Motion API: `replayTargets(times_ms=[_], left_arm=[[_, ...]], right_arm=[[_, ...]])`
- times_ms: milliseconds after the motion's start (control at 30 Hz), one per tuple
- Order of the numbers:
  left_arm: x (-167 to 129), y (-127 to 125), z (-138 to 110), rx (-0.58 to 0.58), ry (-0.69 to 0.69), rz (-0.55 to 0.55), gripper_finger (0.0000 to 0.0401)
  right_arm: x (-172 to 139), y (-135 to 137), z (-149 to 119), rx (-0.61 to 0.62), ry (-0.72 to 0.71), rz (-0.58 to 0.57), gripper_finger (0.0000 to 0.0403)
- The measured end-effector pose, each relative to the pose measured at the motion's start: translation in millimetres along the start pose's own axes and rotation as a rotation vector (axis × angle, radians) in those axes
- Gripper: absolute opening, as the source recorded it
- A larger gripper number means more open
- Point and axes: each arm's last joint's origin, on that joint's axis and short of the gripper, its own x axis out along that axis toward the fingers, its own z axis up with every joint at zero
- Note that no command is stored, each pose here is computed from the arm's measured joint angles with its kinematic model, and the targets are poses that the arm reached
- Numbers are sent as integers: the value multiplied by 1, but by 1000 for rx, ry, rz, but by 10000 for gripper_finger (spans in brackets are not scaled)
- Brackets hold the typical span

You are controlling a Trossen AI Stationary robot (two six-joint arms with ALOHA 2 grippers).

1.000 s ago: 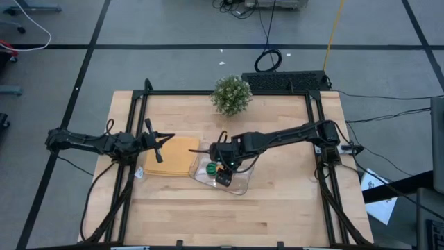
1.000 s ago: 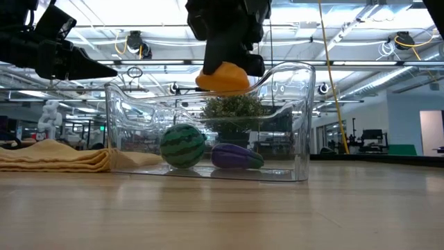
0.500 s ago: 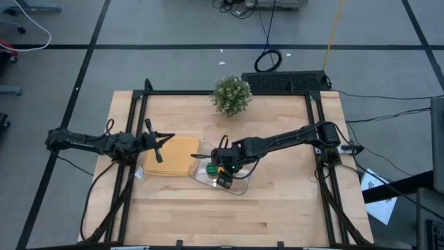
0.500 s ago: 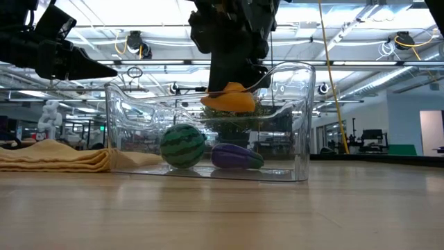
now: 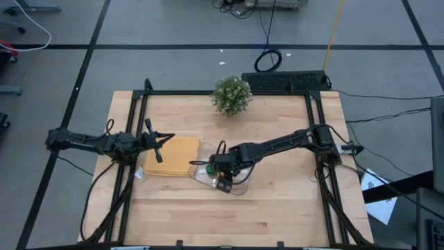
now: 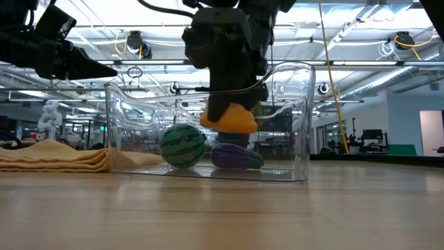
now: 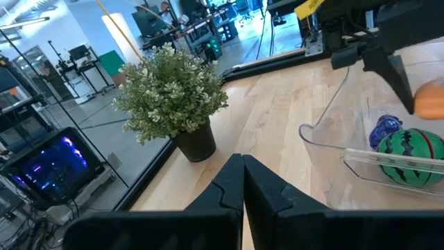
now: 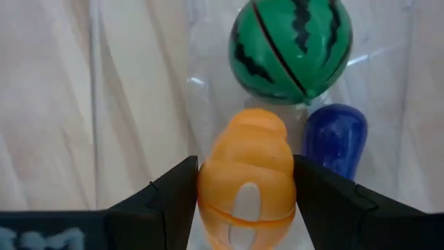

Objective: Pick and placing Produce into tupperware
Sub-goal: Put the bread into the transparent bin

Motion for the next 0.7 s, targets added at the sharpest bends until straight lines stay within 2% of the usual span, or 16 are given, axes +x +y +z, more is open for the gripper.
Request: replayTargets(times_ms=[467, 700], left_arm=[[0, 0, 0, 0, 0, 0, 3], [0, 0, 0, 0, 0, 0, 3]], right_arm=[[-1, 0, 0, -4, -3, -3, 208], [-1, 0, -3, -32, -3, -58, 208]])
